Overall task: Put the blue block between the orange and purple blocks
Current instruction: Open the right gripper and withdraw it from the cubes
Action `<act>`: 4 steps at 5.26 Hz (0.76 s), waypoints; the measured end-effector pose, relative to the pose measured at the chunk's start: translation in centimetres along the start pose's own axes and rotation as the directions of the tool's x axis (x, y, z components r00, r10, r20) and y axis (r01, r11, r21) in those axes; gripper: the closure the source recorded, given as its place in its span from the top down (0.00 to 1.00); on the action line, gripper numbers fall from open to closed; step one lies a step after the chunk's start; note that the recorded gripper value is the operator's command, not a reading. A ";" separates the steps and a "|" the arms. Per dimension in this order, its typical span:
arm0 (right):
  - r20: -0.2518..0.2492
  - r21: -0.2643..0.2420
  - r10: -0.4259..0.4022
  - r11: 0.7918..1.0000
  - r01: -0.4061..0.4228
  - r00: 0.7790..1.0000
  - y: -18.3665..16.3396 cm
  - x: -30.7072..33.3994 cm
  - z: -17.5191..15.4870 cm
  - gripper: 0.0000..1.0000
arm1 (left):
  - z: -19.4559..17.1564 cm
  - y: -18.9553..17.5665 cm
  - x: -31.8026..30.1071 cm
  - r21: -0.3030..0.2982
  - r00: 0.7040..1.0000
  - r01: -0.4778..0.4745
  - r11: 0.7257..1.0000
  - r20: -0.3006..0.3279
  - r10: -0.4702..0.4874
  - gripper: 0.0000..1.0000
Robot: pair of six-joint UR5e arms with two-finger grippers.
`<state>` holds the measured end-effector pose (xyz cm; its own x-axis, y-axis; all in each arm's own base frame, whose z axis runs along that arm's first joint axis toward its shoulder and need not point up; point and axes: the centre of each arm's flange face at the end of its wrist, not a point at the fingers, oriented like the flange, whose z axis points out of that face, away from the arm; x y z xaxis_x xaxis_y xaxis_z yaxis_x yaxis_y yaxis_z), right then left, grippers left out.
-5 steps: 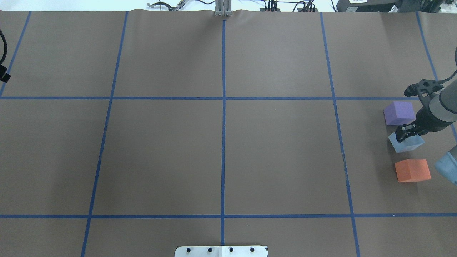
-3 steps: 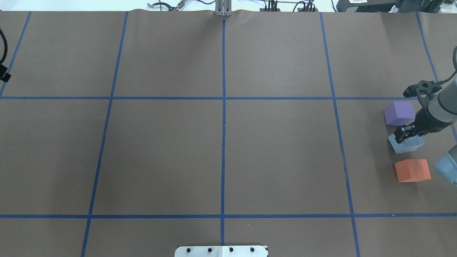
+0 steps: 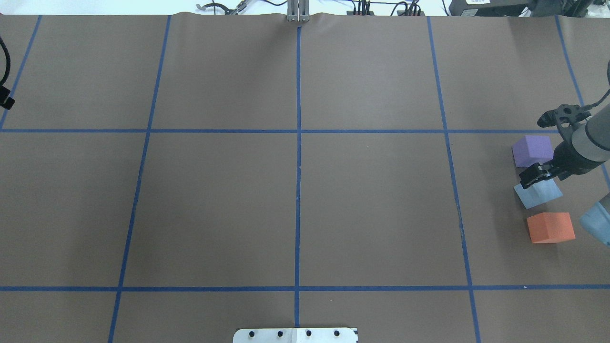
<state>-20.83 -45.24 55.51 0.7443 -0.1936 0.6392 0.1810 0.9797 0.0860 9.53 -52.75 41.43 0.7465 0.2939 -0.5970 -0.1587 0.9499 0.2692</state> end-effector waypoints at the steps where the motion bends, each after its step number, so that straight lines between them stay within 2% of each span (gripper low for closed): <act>1: 0.008 0.049 0.015 0.999 -0.015 1.000 -0.4 1.2 -2.9 1.00 | 0.0 0.0 0.0 0.000 1.000 -0.003 1.000 0.001 0.003 1.00; 2: 0.016 0.091 0.013 0.996 -0.015 1.000 -0.7 4.7 -6.5 1.00 | -0.1 0.2 -0.2 0.000 1.000 -0.004 1.000 0.002 0.004 1.00; 4: -0.001 0.082 -0.075 0.994 0.075 0.997 0.5 14.2 -12.4 1.00 | -1.3 1.1 -3.3 0.009 0.999 -0.040 0.999 0.021 0.040 1.00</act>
<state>-2.20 -48.19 55.18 0.7292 -0.2663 0.6304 0.1827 0.9635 0.1957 6.08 -52.58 42.75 0.7531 0.3296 -0.5694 -0.1831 0.9363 0.2998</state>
